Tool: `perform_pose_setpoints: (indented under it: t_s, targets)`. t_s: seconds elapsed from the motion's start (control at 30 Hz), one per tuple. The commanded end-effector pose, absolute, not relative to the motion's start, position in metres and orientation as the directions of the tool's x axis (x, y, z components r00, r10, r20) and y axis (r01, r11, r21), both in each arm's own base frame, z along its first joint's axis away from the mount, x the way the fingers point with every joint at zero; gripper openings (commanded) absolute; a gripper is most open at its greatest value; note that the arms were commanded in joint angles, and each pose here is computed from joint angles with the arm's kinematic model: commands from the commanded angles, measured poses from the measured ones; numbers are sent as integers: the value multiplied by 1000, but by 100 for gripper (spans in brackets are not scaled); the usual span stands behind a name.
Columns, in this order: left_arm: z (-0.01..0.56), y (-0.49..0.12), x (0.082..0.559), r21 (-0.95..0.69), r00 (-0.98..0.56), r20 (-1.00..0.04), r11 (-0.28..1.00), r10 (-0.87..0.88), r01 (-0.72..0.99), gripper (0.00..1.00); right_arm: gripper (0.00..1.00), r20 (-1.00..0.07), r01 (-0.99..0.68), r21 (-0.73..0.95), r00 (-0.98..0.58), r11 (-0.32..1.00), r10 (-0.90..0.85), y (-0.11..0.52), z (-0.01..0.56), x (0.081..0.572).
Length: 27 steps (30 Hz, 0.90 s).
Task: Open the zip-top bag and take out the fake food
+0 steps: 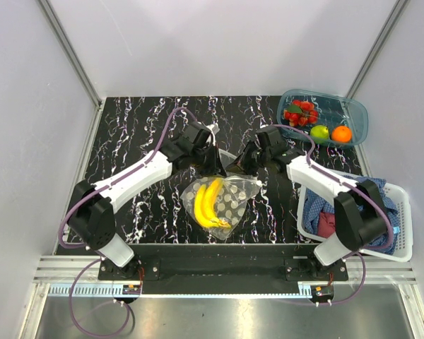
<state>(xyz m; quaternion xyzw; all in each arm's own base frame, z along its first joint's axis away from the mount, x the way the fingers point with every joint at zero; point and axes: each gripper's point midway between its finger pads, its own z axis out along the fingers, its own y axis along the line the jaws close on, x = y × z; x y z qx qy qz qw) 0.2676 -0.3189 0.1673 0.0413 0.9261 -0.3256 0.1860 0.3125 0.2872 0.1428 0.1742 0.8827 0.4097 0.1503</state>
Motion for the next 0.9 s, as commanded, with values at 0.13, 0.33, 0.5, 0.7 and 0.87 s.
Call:
perform_pose_setpoints:
  t_s: [0.13,0.33,0.5,0.7,0.87]
  targets:
    - [180,-312,265,-604,-905,-420,766,-72,219,0,0,-144,136,752,-920,644,363,291,142,307]
    - [188,-325,268,-633,-908,-417,731,-44,255,0,18,-53,161,762,-950,627,308,313,121,310]
    - [194,-334,269,-644,-907,-421,712,-25,279,0,29,27,210,768,-955,605,297,326,105,309]
    - [191,-341,265,-645,-910,-414,705,0,293,0,49,59,223,776,-957,591,284,334,107,302]
    - [195,-345,269,-647,-906,-423,698,7,307,0,64,104,253,771,-956,585,275,336,105,288]
